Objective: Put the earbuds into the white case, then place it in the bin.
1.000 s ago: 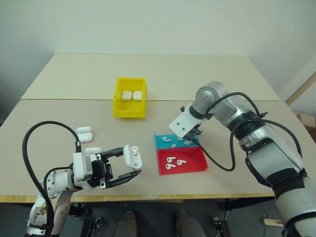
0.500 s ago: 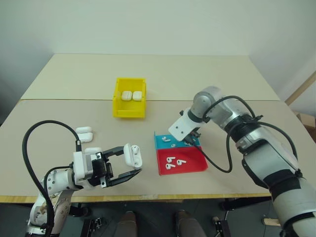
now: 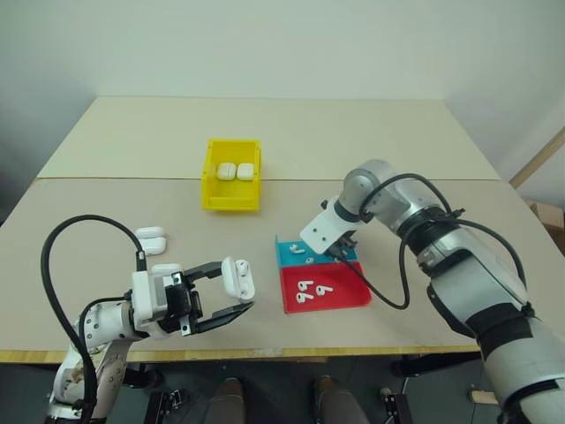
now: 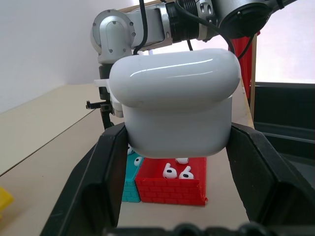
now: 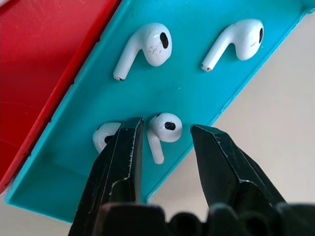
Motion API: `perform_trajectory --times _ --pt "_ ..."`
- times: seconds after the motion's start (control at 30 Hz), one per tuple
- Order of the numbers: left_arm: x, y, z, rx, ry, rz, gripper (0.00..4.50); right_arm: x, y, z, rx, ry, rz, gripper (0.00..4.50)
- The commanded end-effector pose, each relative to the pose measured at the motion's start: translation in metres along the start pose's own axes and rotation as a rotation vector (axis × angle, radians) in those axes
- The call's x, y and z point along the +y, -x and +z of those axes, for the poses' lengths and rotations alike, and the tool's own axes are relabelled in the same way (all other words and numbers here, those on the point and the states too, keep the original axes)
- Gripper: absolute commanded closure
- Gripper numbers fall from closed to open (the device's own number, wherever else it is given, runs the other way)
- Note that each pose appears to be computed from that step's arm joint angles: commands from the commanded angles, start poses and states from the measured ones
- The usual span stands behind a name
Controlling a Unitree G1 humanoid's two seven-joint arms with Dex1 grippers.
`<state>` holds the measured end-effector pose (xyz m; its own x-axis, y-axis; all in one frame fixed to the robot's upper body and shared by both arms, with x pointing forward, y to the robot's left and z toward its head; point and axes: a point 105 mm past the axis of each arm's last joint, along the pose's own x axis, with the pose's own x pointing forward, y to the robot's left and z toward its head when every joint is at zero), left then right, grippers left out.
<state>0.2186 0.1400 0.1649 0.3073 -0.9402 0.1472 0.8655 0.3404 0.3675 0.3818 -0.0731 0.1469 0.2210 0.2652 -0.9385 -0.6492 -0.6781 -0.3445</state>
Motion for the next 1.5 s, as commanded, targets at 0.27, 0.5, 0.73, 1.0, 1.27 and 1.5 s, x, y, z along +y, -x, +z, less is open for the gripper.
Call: perform_trajectory --times 0.27,0.5,0.73,1.0,1.27,1.5 --pt "0.0005 -0.0031 0.0079 -0.019 -0.047 -0.009 1.75 -0.0076 0.0067 -0.0004 0.012 0.03 -0.036 2.52" --pt "0.0012 -0.004 0.0084 -0.025 -0.046 -0.008 1.75 -0.0085 0.0086 0.0014 0.007 0.06 -0.041 2.52" --pt "0.0018 -0.0042 0.0078 -0.021 -0.046 -0.009 1.75 -0.0082 0.0075 0.0008 0.007 0.068 -0.04 3.12" --pt "0.0015 -0.0035 0.0078 -0.019 -0.043 -0.01 1.75 -0.0095 0.0088 0.0017 0.008 0.088 -0.05 3.41" --pt "0.0021 -0.0041 0.0077 -0.021 -0.045 -0.008 1.75 -0.0074 0.0107 0.0027 0.007 0.106 -0.042 3.41" --pt "0.0025 -0.0045 0.0072 -0.023 -0.045 -0.009 1.75 -0.0086 0.0114 0.0021 0.005 0.093 -0.058 3.41"
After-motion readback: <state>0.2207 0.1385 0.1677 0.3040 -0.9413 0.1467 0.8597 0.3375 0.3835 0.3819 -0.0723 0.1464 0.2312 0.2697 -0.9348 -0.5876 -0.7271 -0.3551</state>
